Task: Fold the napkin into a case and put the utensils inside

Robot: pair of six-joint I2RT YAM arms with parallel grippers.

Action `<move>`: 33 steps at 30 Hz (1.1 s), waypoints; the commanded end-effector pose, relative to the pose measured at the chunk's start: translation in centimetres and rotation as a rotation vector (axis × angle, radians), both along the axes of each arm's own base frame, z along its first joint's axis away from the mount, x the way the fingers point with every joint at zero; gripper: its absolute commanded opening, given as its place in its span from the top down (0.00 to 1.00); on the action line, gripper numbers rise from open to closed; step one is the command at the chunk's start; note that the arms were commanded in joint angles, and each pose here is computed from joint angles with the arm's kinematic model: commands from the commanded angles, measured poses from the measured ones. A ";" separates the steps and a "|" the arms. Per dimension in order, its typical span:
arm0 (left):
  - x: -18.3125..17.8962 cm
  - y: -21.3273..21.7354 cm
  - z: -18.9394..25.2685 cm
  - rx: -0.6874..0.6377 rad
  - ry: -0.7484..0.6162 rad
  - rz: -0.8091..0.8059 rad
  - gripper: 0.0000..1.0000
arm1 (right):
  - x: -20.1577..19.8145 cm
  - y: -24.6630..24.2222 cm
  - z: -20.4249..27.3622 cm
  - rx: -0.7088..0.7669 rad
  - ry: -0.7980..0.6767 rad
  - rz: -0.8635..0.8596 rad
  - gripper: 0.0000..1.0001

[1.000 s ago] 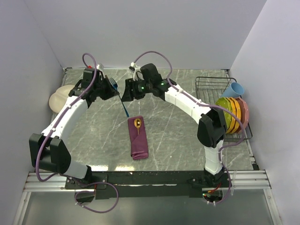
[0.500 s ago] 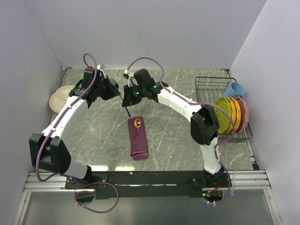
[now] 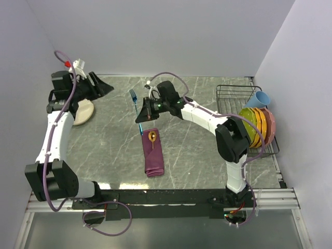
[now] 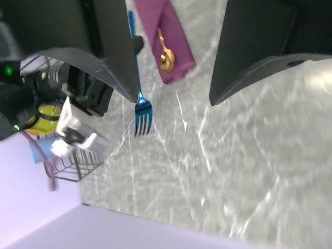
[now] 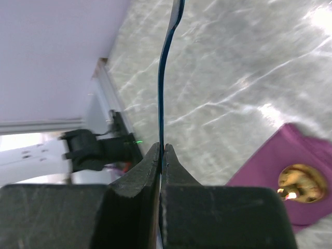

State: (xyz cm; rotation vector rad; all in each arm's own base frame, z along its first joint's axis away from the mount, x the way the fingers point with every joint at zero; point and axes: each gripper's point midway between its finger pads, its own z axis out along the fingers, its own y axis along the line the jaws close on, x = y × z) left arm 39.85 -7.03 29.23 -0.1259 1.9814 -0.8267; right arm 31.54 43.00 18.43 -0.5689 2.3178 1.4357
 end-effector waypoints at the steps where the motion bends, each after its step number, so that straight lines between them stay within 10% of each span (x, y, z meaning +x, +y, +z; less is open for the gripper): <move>1: -1.2 -2.2 3.1 0.079 -0.261 -0.267 0.42 | -2.1 0.1 6.5 0.191 0.004 0.057 1.00; 8: -2.5 -4.6 1.8 0.088 -0.365 -0.512 0.50 | -3.6 0.1 7.4 0.267 0.054 0.105 1.00; 33: -1.9 -7.4 1.4 -0.079 -0.330 -0.584 0.58 | -5.7 0.0 9.1 0.358 0.028 0.189 1.00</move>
